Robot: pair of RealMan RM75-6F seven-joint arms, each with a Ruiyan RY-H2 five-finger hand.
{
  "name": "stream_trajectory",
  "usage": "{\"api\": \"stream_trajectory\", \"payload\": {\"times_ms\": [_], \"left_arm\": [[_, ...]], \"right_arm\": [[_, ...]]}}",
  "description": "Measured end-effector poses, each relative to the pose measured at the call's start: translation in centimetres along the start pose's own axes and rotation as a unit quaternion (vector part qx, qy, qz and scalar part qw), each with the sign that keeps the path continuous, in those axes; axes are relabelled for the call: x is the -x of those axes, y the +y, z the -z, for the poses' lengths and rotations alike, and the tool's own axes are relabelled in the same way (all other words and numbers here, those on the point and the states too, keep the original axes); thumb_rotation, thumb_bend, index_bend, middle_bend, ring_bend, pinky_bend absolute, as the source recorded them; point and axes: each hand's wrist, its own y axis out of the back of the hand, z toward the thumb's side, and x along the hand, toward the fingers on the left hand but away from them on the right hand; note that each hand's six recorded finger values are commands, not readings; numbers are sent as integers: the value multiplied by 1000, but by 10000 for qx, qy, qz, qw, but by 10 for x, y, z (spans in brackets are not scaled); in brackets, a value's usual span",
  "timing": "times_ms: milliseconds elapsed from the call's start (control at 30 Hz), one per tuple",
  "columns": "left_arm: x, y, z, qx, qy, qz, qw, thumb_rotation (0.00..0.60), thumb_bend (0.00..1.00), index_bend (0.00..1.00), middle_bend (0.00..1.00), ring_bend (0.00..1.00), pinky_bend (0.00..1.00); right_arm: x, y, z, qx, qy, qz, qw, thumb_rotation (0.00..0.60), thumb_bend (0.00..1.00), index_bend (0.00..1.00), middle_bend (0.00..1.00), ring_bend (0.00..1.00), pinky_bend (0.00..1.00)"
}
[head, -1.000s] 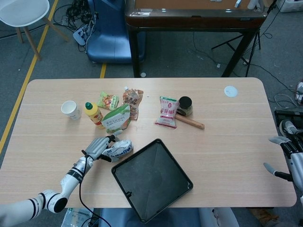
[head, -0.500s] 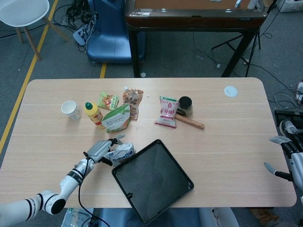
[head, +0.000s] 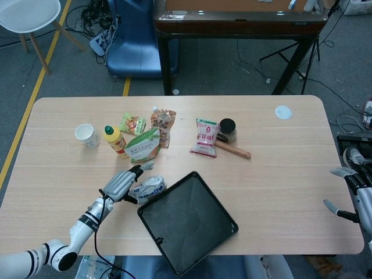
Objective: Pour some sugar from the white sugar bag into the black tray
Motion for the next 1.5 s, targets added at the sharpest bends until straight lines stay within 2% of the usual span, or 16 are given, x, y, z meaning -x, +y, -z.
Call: {"api": "stream_trajectory", "payload": {"times_ms": [333, 533, 733, 933, 1067, 1200, 1367, 1500], "left_arm": [[19, 10, -14, 8, -188, -51, 9998, 600, 151, 0, 106, 56, 309], [34, 26, -22, -28, -283, -225, 9993, 600, 151, 0, 105, 55, 297], [54, 57, -21, -124, -256, -658, 9974, 600, 151, 0, 105, 55, 297], [91, 96, -5, -243, 56, -1348, 9906, 600, 152, 0, 105, 55, 297], [129, 114, 17, -499, 587, -1823, 9802, 600, 152, 44, 105, 58, 296], [158, 122, 36, -884, 1126, -2057, 9681, 600, 152, 87, 105, 63, 297], [190, 122, 54, -1413, 1695, -2367, 9462, 600, 152, 97, 106, 63, 297], [214, 110, 66, -1555, 2056, -2585, 9310, 600, 152, 98, 107, 63, 297]], "right_arm": [[0, 1, 0, 26, 39, 34, 10000, 600, 164, 290, 286, 151, 117], [1, 1, 0, 49, 53, 48, 10000, 600, 164, 290, 286, 151, 118], [4, 2, 0, 38, 80, 34, 10000, 600, 164, 290, 286, 151, 118], [8, 0, -1, 4, 114, -78, 9999, 600, 167, 290, 286, 151, 117], [11, -5, -3, 23, 137, -249, 9996, 600, 196, 290, 287, 151, 117], [15, -12, -8, 14, 237, -418, 9988, 600, 213, 290, 289, 151, 118], [18, -23, -19, 54, 449, -587, 9972, 600, 212, 290, 293, 151, 117], [18, -31, -23, 92, 547, -678, 9962, 600, 213, 290, 293, 151, 117]]}}
